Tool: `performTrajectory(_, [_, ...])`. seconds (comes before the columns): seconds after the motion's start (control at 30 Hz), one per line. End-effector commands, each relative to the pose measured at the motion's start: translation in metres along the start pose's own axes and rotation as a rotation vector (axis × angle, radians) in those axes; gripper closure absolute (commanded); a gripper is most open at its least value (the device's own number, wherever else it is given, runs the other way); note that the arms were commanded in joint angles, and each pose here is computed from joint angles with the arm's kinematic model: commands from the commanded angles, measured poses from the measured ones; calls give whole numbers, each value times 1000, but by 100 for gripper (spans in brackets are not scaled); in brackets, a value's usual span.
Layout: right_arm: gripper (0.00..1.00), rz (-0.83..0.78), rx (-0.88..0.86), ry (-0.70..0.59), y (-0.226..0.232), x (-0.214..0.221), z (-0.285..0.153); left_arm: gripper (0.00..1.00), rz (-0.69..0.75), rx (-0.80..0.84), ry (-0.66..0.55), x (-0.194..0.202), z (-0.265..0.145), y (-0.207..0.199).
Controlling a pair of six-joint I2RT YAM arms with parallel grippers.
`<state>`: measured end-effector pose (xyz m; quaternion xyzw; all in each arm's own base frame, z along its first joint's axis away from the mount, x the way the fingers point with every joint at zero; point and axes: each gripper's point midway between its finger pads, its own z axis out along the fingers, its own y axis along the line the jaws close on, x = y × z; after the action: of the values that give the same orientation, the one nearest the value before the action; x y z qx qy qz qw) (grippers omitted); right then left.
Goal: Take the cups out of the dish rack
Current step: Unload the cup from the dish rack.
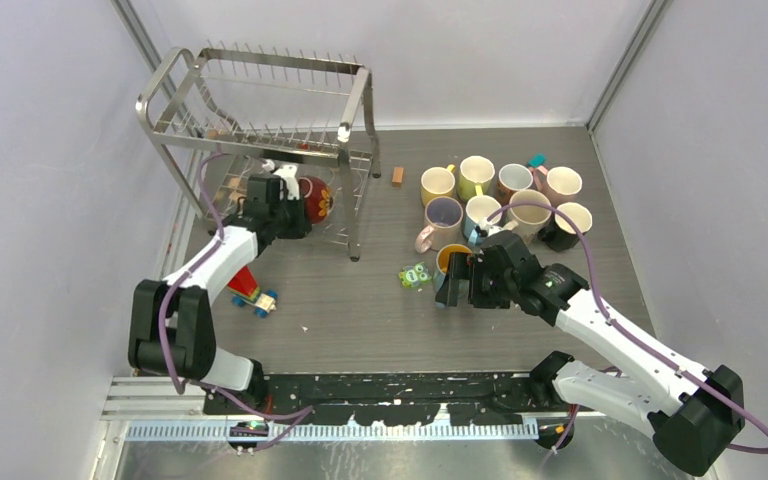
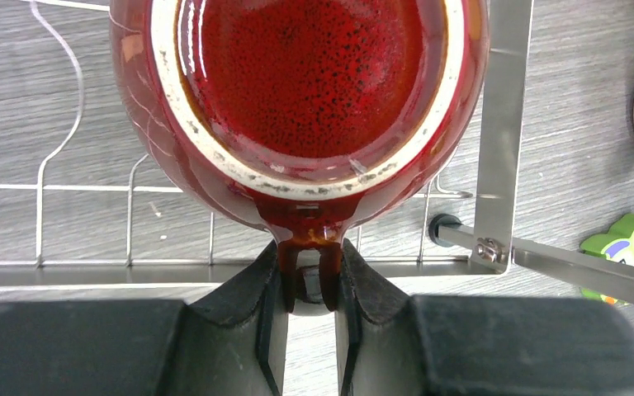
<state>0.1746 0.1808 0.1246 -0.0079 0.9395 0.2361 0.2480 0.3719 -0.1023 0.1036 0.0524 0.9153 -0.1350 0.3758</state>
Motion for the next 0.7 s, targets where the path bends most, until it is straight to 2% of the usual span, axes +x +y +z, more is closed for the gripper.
performTrajectory(0.0, [0, 6, -35, -28, 7, -6, 1, 100, 7, -32, -245, -62, -28, -4])
performTrajectory(0.4, [0, 18, -48, -36, 12, -11, 5, 100, -53, -133, -237, -54, -50, 2])
performTrajectory(0.67, [0, 34, -67, -45, 19, -17, 9, 100, -116, -167, -225, -31, -68, 0])
